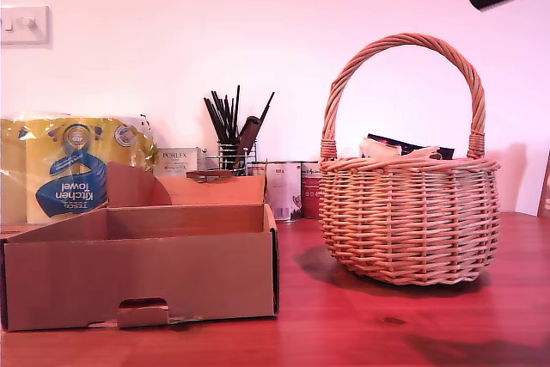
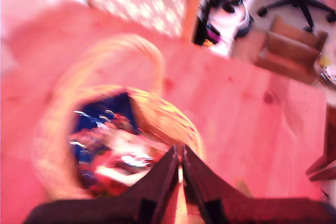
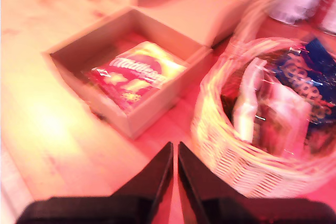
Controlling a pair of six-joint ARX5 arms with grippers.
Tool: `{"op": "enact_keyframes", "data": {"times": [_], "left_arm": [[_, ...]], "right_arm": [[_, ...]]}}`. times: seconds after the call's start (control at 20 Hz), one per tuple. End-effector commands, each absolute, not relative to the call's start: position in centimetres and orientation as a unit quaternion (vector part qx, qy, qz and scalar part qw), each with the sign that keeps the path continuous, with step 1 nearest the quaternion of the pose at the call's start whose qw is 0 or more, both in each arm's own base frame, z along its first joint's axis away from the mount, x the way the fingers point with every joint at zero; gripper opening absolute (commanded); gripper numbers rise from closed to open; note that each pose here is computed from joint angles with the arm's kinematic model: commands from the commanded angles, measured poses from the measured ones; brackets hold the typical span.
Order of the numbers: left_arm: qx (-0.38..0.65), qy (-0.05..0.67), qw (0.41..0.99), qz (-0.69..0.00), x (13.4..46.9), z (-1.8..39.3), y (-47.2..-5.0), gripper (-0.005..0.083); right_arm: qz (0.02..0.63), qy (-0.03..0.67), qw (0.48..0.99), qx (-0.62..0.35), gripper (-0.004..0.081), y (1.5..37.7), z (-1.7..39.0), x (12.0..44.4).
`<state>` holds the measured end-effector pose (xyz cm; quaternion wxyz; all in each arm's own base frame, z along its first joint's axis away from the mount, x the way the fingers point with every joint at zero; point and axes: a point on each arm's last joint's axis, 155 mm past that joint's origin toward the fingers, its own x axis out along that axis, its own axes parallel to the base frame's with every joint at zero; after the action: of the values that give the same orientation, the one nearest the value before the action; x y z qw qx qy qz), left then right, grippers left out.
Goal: Move the bags of Easter eggs from the cardboard box on the left into the woven basket on the right side.
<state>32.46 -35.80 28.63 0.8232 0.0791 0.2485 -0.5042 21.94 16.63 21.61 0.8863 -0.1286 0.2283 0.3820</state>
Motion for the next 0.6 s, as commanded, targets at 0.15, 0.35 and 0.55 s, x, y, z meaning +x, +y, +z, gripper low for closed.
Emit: {"op": "enact_keyframes", "data": {"times": [0.15,0.35,0.55], "left_arm": [[0.068,0.292,0.844,-0.444,31.8,23.3,-27.8,-0.0021],[0.053,0.307,0.862,-0.400,30.5,20.0,-22.1,-0.0021],[0.158,0.313,0.838,-0.418,29.5,17.4,-20.0,-0.0005]], "right_arm": [[0.386,0.231,0.884,-0.128,-0.0013,16.7,21.1,21.9],[0.387,0.234,0.883,-0.128,-0.0013,16.8,20.9,21.9],[0.387,0.234,0.883,-0.128,-0.0013,16.8,20.9,21.9]]}}
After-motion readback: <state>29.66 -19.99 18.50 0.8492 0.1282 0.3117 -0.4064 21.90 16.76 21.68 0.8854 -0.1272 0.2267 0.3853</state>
